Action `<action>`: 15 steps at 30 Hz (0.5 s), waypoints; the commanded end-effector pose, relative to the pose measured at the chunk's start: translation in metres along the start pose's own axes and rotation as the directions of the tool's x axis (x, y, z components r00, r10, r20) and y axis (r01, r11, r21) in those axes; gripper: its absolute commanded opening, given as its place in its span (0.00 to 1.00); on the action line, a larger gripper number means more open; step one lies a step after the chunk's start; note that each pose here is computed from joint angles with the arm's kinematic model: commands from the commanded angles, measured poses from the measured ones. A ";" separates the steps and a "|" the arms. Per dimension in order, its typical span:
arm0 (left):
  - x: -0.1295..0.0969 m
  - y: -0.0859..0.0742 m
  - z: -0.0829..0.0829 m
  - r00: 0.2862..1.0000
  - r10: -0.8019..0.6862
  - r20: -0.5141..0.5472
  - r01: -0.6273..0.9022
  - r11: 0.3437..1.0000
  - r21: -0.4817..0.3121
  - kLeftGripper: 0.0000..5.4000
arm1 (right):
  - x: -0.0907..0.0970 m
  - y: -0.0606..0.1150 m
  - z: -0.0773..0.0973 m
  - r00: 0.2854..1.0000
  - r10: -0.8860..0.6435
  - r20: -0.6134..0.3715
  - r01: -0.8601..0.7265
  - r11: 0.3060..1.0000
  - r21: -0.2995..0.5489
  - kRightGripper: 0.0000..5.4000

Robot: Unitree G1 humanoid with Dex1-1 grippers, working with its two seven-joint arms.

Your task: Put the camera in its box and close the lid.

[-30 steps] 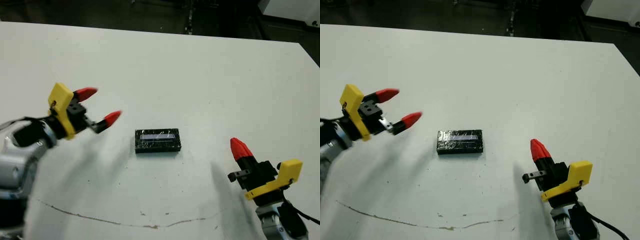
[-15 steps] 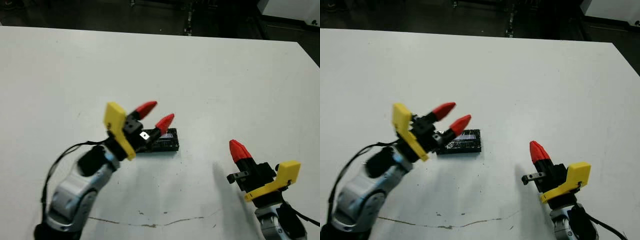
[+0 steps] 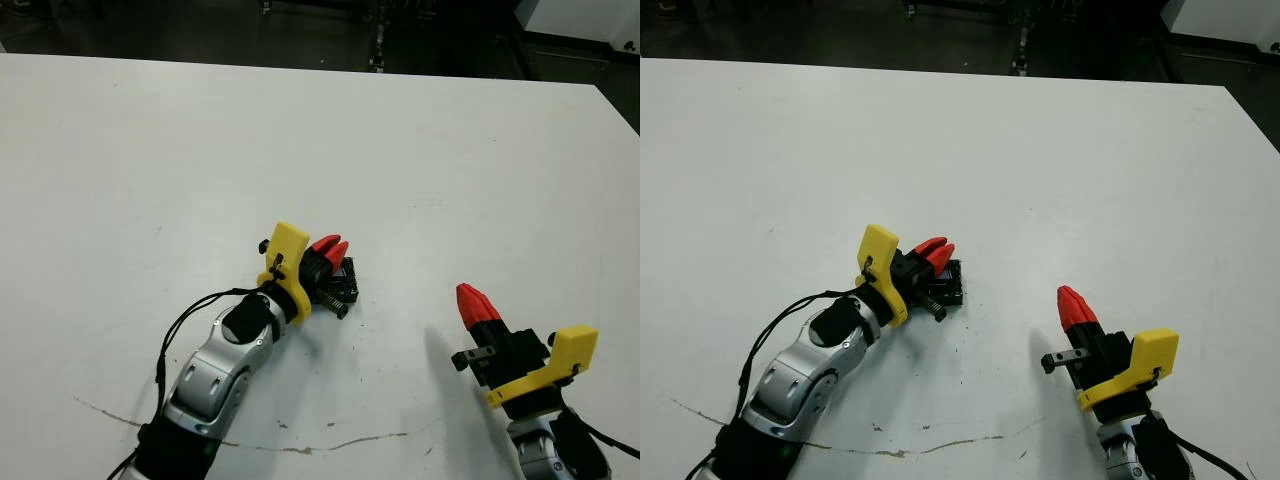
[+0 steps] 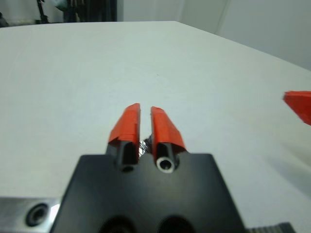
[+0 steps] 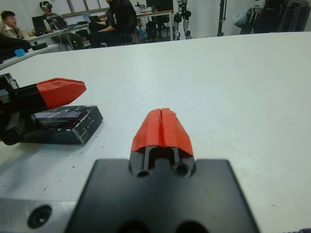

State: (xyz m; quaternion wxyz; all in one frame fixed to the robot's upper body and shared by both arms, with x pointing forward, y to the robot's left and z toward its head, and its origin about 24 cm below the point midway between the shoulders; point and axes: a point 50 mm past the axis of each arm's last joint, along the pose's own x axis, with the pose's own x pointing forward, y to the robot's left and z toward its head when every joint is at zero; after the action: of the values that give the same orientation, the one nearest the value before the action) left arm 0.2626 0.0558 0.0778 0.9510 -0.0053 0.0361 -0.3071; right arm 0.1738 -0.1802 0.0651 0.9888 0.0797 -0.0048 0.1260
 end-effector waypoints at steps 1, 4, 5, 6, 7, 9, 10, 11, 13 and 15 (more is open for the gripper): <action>-0.006 -0.002 -0.029 0.995 0.008 -0.102 -0.010 1.000 -0.019 0.00 | -0.001 -0.002 -0.001 1.000 -0.006 -0.007 0.006 1.000 0.000 0.00; -0.010 -0.005 -0.038 0.992 -0.001 -0.126 -0.003 1.000 -0.028 0.00 | -0.002 -0.002 -0.001 1.000 -0.010 -0.011 0.010 1.000 0.002 0.00; -0.012 -0.007 -0.040 0.990 -0.001 -0.139 -0.003 0.999 -0.032 0.00 | -0.002 -0.002 -0.001 1.000 -0.011 -0.013 0.011 1.000 0.005 0.00; -0.014 -0.008 -0.042 0.989 -0.002 -0.149 -0.003 0.999 -0.034 0.00 | -0.002 -0.002 -0.001 1.000 -0.011 -0.014 0.012 1.000 0.006 0.00; -0.015 -0.009 -0.044 0.987 -0.006 -0.158 0.001 0.999 -0.037 0.00 | -0.001 -0.002 -0.001 1.000 -0.007 -0.009 0.007 1.000 0.006 0.00; -0.018 -0.011 -0.048 0.984 -0.017 -0.175 0.009 0.999 -0.049 0.00 | -0.001 -0.002 -0.001 1.000 -0.002 -0.006 0.002 1.000 0.007 0.00; -0.020 -0.012 -0.049 0.983 -0.023 -0.182 0.013 0.998 -0.054 0.00 | -0.001 -0.002 -0.001 1.000 -0.005 -0.005 0.005 1.000 -0.004 0.00; -0.021 -0.013 -0.050 0.982 -0.027 -0.187 0.016 0.998 -0.059 0.00 | -0.001 -0.002 -0.001 1.000 -0.007 -0.007 0.007 1.000 -0.010 0.00; -0.024 -0.014 -0.051 0.982 -0.033 -0.187 0.022 0.998 -0.064 0.00 | -0.002 -0.002 -0.001 1.000 -0.011 -0.011 0.011 1.000 -0.004 0.00; -0.027 -0.014 -0.048 0.983 -0.036 -0.179 0.023 0.997 -0.074 0.00 | -0.002 -0.001 -0.001 1.000 -0.013 -0.015 0.013 1.000 0.002 0.00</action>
State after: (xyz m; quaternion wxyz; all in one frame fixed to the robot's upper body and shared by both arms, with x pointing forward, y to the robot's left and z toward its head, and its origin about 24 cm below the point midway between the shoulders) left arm 0.2441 0.0521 0.0675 0.9458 -0.0168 0.0339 -0.3224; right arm 0.1737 -0.1802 0.0651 0.9889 0.0791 -0.0045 0.1255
